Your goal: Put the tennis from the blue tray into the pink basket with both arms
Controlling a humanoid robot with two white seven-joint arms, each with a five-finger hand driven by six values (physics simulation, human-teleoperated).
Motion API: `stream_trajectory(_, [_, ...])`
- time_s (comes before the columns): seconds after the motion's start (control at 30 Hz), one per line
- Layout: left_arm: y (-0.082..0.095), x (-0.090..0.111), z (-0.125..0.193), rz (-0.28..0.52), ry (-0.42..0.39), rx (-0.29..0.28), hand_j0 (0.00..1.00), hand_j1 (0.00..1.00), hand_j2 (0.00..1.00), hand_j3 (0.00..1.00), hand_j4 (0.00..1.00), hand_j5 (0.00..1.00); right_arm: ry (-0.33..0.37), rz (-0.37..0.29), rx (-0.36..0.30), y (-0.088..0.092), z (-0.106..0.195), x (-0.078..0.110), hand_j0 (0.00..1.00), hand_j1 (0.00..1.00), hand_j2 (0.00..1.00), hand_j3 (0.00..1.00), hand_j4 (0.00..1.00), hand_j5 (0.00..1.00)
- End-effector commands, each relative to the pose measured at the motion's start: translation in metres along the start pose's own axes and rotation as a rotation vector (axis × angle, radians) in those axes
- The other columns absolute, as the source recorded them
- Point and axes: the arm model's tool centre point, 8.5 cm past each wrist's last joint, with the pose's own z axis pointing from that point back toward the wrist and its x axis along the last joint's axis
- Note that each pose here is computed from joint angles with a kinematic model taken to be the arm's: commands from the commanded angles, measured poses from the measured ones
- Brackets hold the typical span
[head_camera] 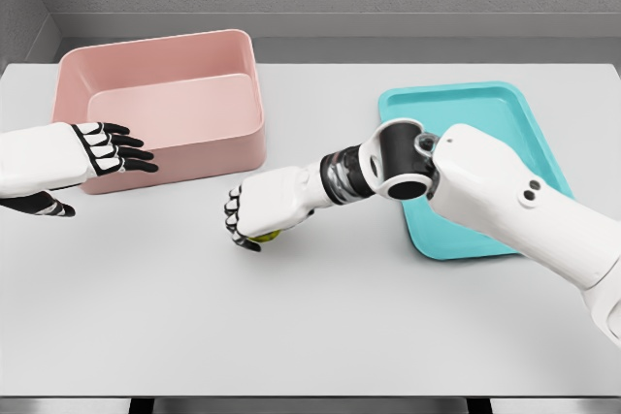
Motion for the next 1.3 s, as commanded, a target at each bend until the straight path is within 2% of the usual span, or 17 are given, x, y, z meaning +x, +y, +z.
stream_trajectory(0.0, [0.001, 0.0, 0.0, 0.004, 0.001, 0.003, 1.0, 1.0, 1.0, 1.0, 1.0, 1.0, 0.005, -0.01, 0.011, 0.004, -0.002, -0.002, 0.42, 0.42, 0.42, 0.42, 0.42, 0.42])
stream_trajectory(0.13, [0.001, -0.001, 0.001, 0.004, 0.003, 0.003, 1.0, 1.0, 1.0, 1.0, 1.0, 1.0, -0.006, 0.006, 0.004, -0.003, -0.008, 0.001, 0.42, 0.42, 0.42, 0.42, 0.42, 0.42])
stream_trajectory(0.4, [0.001, 0.0, 0.001, 0.003, 0.002, 0.004, 1.0, 1.0, 1.0, 1.0, 1.0, 1.0, 0.008, -0.01, 0.016, 0.002, -0.007, -0.005, 0.43, 0.43, 0.43, 0.43, 0.43, 0.43])
stream_trajectory(0.47, [0.001, 0.0, 0.001, 0.004, 0.002, 0.003, 1.0, 1.0, 1.0, 1.0, 1.0, 1.0, 0.008, -0.014, 0.017, 0.004, -0.008, -0.005, 0.59, 0.59, 0.59, 0.59, 0.59, 0.59])
stream_trajectory(0.53, [0.001, 0.0, 0.001, 0.003, 0.002, 0.004, 1.0, 1.0, 1.0, 1.0, 1.0, 1.0, 0.011, -0.022, 0.018, 0.005, -0.008, -0.006, 0.83, 0.83, 0.83, 0.83, 0.83, 0.83])
stream_trajectory(0.6, [0.001, 0.0, 0.0, 0.004, 0.001, 0.003, 1.0, 1.0, 1.0, 1.0, 1.0, 1.0, 0.014, -0.026, 0.018, 0.006, -0.007, -0.007, 0.94, 0.94, 0.94, 0.94, 0.94, 0.94])
stream_trajectory(0.7, [0.001, 0.0, 0.0, 0.004, 0.0, 0.005, 1.0, 1.0, 1.0, 1.0, 1.0, 1.0, 0.019, -0.029, 0.022, 0.008, -0.007, -0.009, 0.99, 0.99, 0.99, 0.99, 0.99, 0.99])
stream_trajectory(0.87, [0.002, 0.0, 0.001, 0.003, 0.0, 0.006, 1.0, 1.0, 1.0, 1.0, 1.0, 1.0, 0.025, -0.027, 0.018, 0.006, -0.005, -0.01, 0.99, 0.99, 0.99, 0.99, 0.99, 0.99])
stream_trajectory(0.97, [0.002, 0.0, 0.001, 0.002, 0.001, 0.005, 1.0, 1.0, 1.0, 1.0, 1.0, 1.0, 0.06, -0.014, -0.019, -0.003, 0.014, -0.017, 1.0, 1.0, 1.0, 1.0, 1.0, 1.0])
stream_trajectory(1.0, [0.002, 0.0, 0.001, 0.003, 0.0, 0.006, 1.0, 1.0, 1.0, 1.0, 1.0, 1.0, 0.078, 0.002, -0.047, -0.012, 0.025, -0.019, 1.0, 1.0, 1.0, 1.0, 1.0, 1.0])
stream_trajectory(1.17, [0.001, 0.0, 0.001, 0.003, 0.002, 0.004, 1.0, 1.0, 1.0, 1.0, 1.0, 1.0, 0.136, 0.119, -0.158, -0.047, 0.08, -0.006, 1.0, 1.0, 1.0, 1.0, 1.0, 1.0])
stream_trajectory(1.23, [0.0, 0.0, 0.0, 0.002, 0.002, 0.002, 1.0, 1.0, 1.0, 1.0, 1.0, 1.0, 0.206, 0.138, -0.231, -0.055, 0.117, -0.005, 1.0, 1.0, 1.0, 1.0, 1.0, 1.0])
stream_trajectory(1.27, [-0.001, 0.0, -0.002, 0.006, -0.002, 0.003, 1.0, 1.0, 1.0, 1.0, 1.0, 1.0, 0.26, 0.126, -0.259, -0.051, 0.138, -0.009, 1.0, 1.0, 1.0, 1.0, 1.0, 1.0])
